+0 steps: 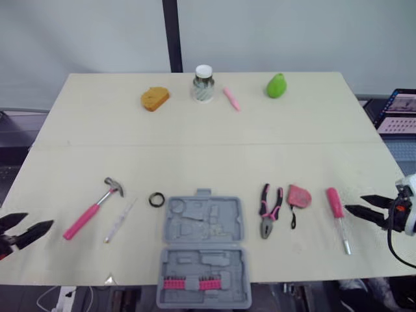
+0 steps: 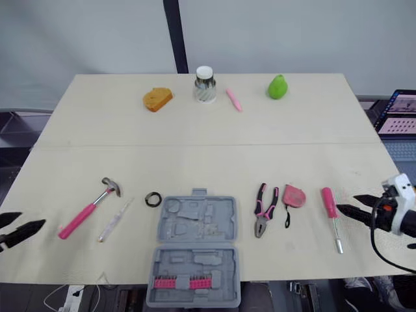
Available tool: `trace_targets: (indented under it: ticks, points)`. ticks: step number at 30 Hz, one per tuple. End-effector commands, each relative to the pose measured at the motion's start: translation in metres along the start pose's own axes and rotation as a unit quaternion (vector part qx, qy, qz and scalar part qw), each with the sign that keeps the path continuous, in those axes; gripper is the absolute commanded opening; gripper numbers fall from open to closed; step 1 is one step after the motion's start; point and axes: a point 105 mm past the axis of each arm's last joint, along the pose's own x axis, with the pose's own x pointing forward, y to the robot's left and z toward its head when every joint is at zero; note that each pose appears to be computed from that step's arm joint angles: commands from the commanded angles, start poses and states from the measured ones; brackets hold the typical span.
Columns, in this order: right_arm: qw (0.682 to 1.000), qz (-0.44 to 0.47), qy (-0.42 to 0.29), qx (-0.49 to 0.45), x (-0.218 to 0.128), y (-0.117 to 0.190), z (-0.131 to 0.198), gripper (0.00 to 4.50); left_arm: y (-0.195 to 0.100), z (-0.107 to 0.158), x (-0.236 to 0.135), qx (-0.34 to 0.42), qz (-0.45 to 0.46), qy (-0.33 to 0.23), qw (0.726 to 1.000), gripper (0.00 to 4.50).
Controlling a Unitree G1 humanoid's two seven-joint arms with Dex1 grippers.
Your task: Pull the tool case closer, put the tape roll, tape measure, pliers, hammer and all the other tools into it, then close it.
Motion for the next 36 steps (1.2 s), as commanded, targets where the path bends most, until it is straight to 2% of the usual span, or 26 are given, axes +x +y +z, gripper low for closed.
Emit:
trace_targets:
  ticks: [1,9,14,19,23,28,31,36]
  points:
    - [0.999,-0.022,0.008,-0.031,-0.012,-0.01,0.006,4.43,0.012,0.002,-0.012,0.015,0.023,-0.003,1.0,4.5]
    - [0.998,-0.036,0.026,-0.045,-0.017,-0.016,0.003,4.43,0.017,-0.004,-0.011,0.015,0.029,-0.007,0.999,4.5]
    - [0.999,0.004,0.009,-0.054,-0.004,0.002,0.012,4.43,0.014,-0.002,-0.004,0.025,0.018,-0.008,0.999,4.5]
    - [0.981,0.155,-0.019,-0.113,0.034,0.078,0.044,4.43,-0.028,0.015,0.026,0.072,-0.079,-0.021,0.994,4.5]
    - [0.943,0.285,-0.053,-0.167,0.059,0.153,0.075,4.43,-0.09,0.042,0.062,0.135,-0.181,-0.059,0.972,4.5]
    - [0.885,0.393,-0.077,-0.237,0.075,0.223,0.099,4.43,-0.149,0.048,0.092,0.213,-0.269,-0.075,0.936,4.5]
    - [0.856,0.433,-0.089,-0.267,0.077,0.252,0.109,4.43,-0.171,0.048,0.105,0.239,-0.303,-0.083,0.919,4.5]
    - [0.839,0.446,-0.107,-0.292,0.08,0.273,0.119,4.43,-0.188,0.051,0.123,0.266,-0.327,-0.093,0.902,4.5]
